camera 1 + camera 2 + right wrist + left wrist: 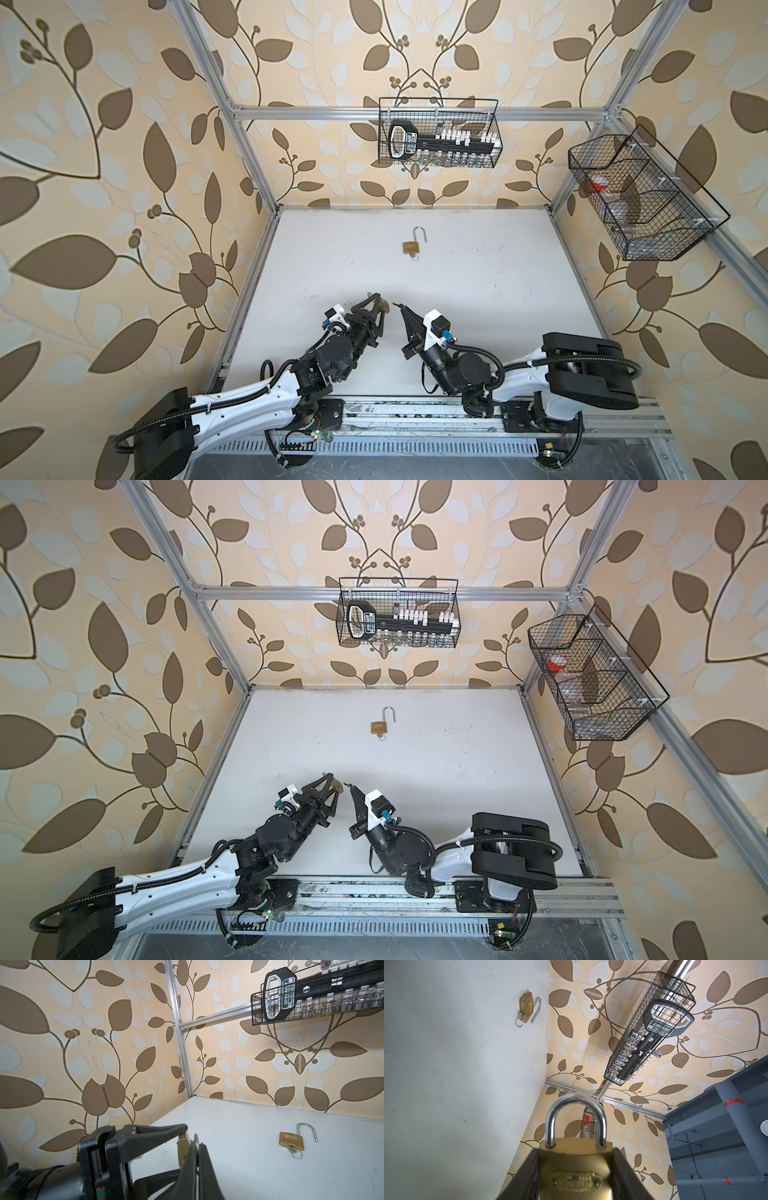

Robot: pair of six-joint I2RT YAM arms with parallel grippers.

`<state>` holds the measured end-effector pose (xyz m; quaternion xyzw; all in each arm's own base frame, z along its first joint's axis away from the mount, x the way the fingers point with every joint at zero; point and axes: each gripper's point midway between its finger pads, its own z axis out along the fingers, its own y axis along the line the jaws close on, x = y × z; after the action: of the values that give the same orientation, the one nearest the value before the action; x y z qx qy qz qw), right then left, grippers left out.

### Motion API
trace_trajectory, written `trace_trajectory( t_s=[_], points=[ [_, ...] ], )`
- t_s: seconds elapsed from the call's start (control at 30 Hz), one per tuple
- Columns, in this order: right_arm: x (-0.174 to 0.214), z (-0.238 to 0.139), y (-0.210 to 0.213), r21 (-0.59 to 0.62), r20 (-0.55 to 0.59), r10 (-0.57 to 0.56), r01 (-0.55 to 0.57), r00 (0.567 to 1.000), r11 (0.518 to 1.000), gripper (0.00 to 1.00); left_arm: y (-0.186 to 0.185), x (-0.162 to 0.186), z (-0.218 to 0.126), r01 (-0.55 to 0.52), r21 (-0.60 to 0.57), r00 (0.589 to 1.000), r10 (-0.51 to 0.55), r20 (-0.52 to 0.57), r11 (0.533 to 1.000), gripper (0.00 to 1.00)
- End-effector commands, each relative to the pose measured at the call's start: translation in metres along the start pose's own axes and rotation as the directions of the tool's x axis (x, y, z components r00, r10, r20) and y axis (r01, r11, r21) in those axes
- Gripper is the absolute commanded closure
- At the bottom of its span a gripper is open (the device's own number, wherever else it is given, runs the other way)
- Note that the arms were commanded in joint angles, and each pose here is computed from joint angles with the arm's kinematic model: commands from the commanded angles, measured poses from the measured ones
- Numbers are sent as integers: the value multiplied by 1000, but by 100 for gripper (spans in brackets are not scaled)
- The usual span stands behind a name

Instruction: Unlock with the key

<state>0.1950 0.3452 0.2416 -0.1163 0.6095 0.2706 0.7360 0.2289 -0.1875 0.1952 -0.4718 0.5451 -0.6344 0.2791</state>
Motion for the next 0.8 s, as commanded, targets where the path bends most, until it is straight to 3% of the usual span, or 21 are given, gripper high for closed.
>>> trace_trajectory(
  t_s=[0.0,0.37,0.77],
  points=[
    [-11,5,5,14,48,18,-19,999,1000,100,-40,16,2,89,96,995,-86,-42,991,100],
    [7,16,-10,42,25,32,-34,999,999,100,-51,17,-4,88,100,995,-83,-46,991,100],
    [10,16,2,7,22,35,-35,999,999,100,-52,11,-7,70,98,997,-69,-20,993,100]
  ],
)
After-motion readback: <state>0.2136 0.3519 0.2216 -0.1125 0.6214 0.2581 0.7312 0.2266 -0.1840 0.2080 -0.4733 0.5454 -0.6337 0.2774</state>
